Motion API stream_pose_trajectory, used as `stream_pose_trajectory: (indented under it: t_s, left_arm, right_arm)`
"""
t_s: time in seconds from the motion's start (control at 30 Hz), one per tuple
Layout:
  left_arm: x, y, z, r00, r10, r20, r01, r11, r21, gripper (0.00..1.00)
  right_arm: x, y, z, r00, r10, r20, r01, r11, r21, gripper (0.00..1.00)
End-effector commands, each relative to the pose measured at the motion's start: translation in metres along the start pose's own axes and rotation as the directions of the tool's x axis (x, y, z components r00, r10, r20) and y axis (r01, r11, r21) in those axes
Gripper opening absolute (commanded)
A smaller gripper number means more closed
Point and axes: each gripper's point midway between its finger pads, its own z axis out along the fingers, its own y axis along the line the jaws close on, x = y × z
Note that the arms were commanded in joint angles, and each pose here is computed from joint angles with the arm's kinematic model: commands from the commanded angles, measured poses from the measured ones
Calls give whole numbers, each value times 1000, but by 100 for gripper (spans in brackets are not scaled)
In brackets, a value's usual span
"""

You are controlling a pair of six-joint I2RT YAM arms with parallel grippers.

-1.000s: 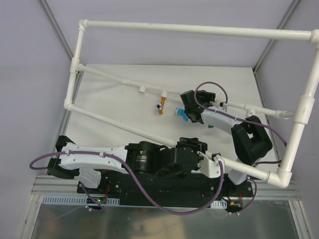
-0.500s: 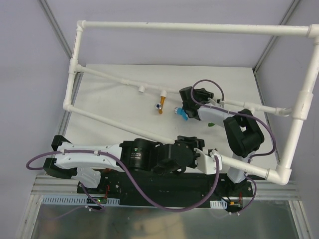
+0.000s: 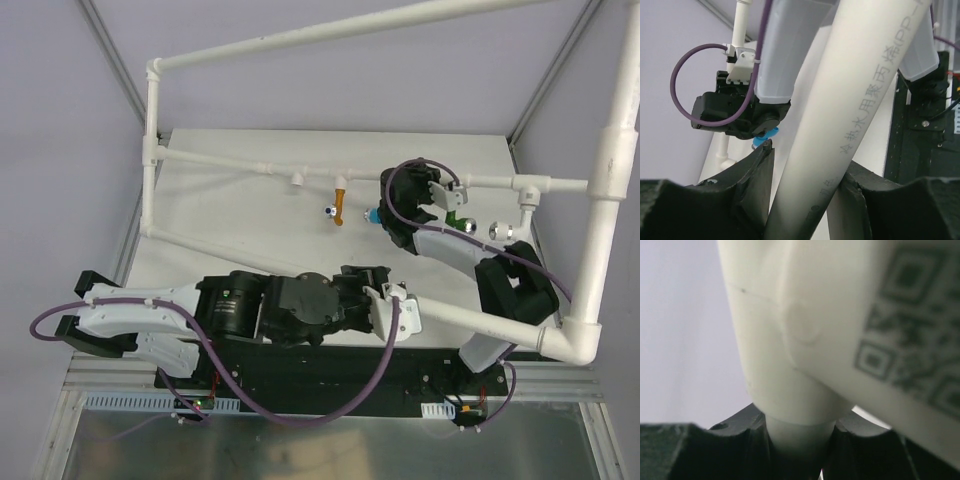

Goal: Install the water faucets
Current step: Adjust the adaptor at the center of the board.

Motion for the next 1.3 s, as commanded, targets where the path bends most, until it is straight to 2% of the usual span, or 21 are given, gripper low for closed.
stream_pose_trajectory:
  t_s: [0.0,0.37,0.53,0.7,0.8,1.0,1.1,1.27]
  left_arm:
    - [-104,114,-99,779,-397,486,506,855,-114,0]
    - [-108,140,-138,736,-389,555,532,839,-117,0]
    - [-111,150,-154,709,-385,591,544,831,-111,0]
    - [-116,161,-172,677,-382,629,557,825,-99,0]
    - [-121,167,-185,649,-388,654,570,818,-81,0]
    - [-125,183,-210,597,-396,697,603,795,-65,0]
    - [-125,192,-223,574,-397,716,617,785,-59,0]
    - [-124,205,-244,540,-392,744,637,769,-58,0]
  right_arm:
    - [-46,-10,-2,885,-465,11,465,885,15,0]
    - [-111,44,-17,703,-710,45,711,703,-19,0]
    - [-151,68,-29,663,-746,60,749,662,-34,0]
    - [-185,93,-39,596,-799,81,803,594,-53,0]
    - [-202,103,-46,529,-846,60,848,526,-61,0]
    - [-231,130,-65,454,-888,70,890,450,-68,0]
    - [-242,145,-77,397,-913,96,918,392,-61,0]
    - [-262,170,-94,377,-917,130,926,372,-64,0]
